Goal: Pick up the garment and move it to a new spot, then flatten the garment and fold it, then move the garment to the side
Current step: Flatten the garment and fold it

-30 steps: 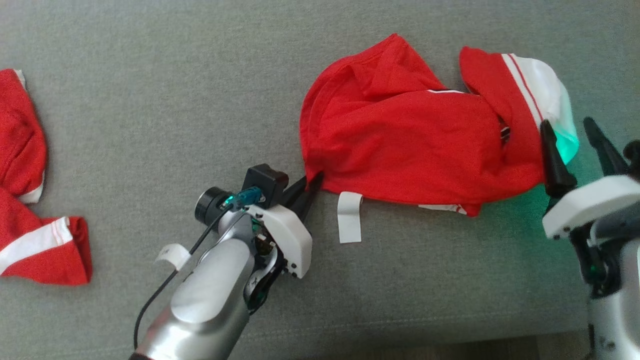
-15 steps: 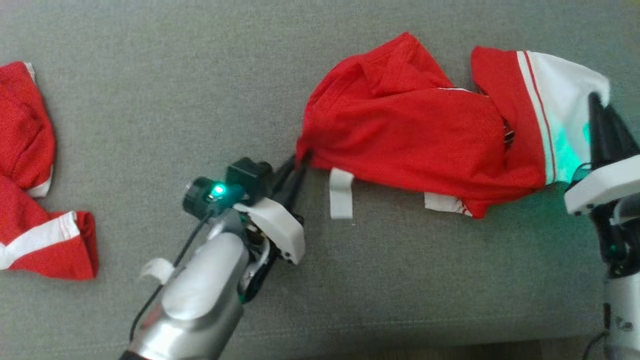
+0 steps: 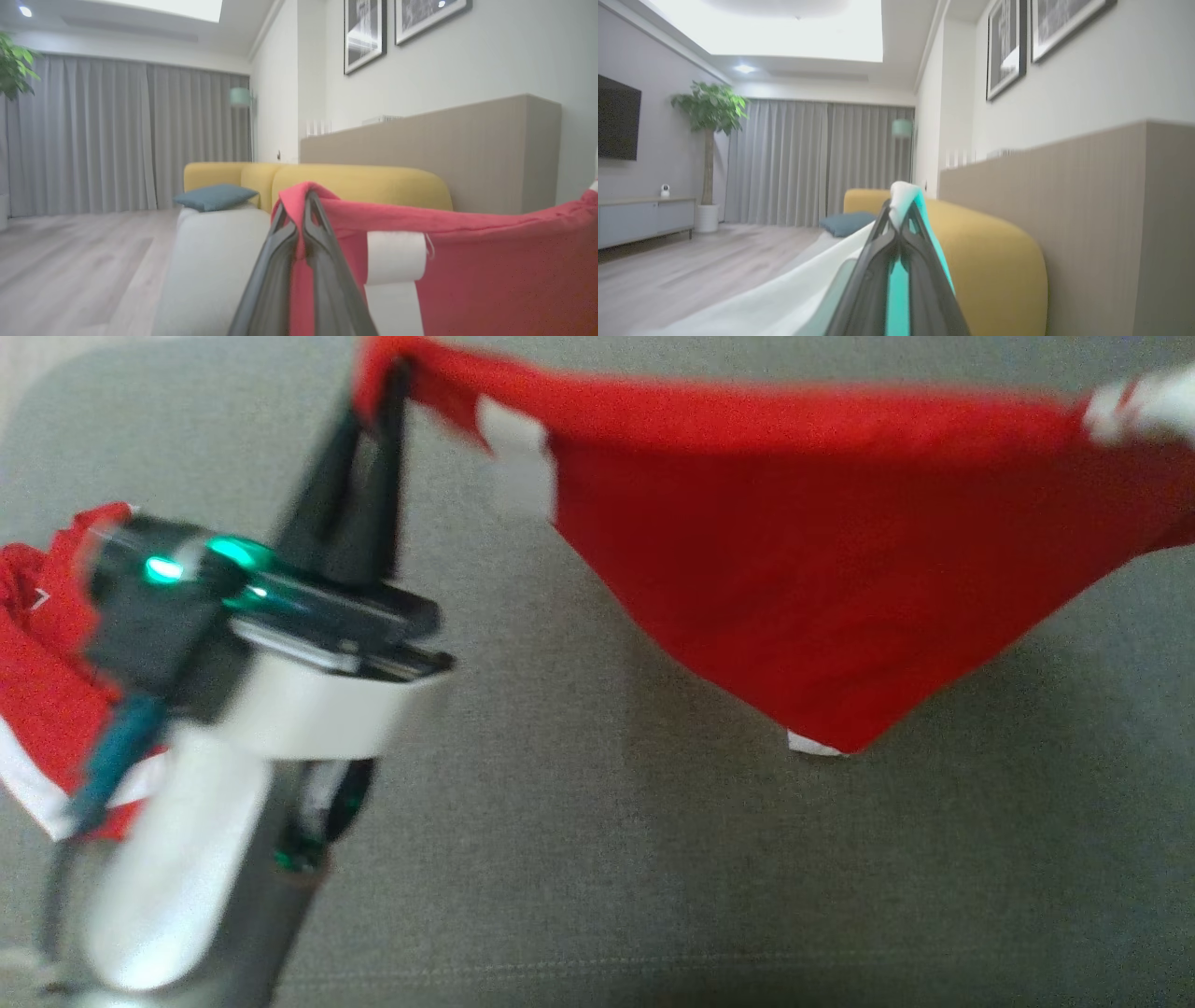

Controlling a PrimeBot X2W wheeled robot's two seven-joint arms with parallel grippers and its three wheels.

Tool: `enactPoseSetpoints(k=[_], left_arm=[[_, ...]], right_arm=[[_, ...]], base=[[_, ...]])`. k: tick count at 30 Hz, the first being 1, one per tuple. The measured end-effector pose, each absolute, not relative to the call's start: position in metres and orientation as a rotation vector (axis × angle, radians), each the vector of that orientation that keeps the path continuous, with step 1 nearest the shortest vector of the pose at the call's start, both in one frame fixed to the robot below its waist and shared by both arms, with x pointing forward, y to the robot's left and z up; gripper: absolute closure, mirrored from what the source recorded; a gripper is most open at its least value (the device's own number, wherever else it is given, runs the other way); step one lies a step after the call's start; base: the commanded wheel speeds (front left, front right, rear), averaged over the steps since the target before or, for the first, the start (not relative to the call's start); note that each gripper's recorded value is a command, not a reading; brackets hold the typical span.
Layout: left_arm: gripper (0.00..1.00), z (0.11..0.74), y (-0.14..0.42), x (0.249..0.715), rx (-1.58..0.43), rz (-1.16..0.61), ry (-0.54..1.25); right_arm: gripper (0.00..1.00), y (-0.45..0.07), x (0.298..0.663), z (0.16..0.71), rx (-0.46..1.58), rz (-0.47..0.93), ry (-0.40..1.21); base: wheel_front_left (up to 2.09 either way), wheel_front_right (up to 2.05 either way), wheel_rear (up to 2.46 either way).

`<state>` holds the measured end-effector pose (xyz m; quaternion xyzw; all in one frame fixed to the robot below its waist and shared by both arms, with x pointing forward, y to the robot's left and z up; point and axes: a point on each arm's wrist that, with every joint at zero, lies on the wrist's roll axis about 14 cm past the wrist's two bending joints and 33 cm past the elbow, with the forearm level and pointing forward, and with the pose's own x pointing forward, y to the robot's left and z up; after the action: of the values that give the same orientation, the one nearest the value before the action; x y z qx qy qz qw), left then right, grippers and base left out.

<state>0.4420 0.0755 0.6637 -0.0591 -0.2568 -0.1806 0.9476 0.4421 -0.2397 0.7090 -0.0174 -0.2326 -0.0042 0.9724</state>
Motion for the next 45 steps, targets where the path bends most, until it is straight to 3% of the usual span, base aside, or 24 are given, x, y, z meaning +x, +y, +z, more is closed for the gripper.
enactPoseSetpoints(k=[7, 13, 25, 34, 38, 45], left_arm=[[1.00, 0.779, 0.095, 0.398, -0.014, -0.365, -0.811], [1.00, 0.795, 0.097, 0.397, -0.007, -0.381, -0.799], [1.00, 0.729, 0.104, 0.516, -0.118, -0.354, -0.548], [1.00, 0.745, 0.125, 0.583, -0.150, -0.264, -0.566], [1.00, 0.712, 0.123, 0.613, -0.141, -0.245, -0.452], [1.00, 0.519, 0.127, 0.619, -0.169, -0.158, 0.057]], right_arm=[[1.00, -0.230, 0.402, 0.813, -0.094, 0.015, -0.753], [1.00, -0.223, 0.409, 0.824, -0.101, 0.046, -0.737], [1.00, -0.179, 0.527, 0.779, 0.035, 0.224, -0.522], [1.00, -0.145, 0.570, 0.815, -0.029, 0.277, -0.686], [1.00, -0.130, 0.605, 0.770, -0.013, 0.296, -0.551], [1.00, -0.117, 0.630, 0.585, 0.051, 0.284, -0.065]], base=[[0.00, 0.00, 0.00], [0.00, 0.00, 0.00], [0.00, 0.00, 0.00], [0.00, 0.00, 0.00], [0.00, 0.00, 0.00], [0.00, 0.00, 0.00]])
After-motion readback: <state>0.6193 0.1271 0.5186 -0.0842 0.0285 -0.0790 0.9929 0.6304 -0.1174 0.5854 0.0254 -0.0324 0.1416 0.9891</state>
